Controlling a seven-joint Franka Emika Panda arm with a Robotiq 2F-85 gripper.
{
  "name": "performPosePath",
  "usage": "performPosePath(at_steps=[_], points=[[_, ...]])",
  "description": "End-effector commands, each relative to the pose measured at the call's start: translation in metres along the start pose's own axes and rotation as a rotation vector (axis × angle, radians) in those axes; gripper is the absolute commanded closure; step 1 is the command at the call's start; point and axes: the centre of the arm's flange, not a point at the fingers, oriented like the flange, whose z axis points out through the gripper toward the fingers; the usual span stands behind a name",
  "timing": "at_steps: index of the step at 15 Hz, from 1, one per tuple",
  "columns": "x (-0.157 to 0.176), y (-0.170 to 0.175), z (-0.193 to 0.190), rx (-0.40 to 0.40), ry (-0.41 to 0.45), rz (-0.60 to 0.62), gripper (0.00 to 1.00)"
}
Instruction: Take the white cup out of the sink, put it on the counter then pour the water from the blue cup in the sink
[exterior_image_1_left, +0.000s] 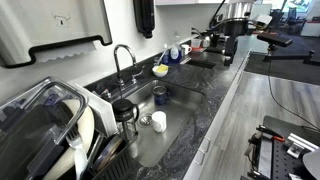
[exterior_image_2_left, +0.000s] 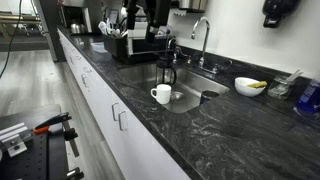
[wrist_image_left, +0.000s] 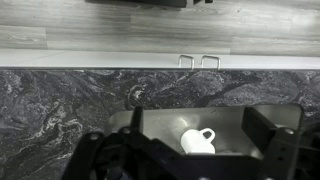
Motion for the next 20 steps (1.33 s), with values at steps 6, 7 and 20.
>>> performPosePath(at_steps=[6,7,20], points=[[0.0,0.0,0.0,0.0,0.0,0.0,0.0],[0.0,0.0,0.0,0.0,0.0,0.0,0.0],[0.028,0.002,-0.013,-0.074,0.024,-0.066,0.0]])
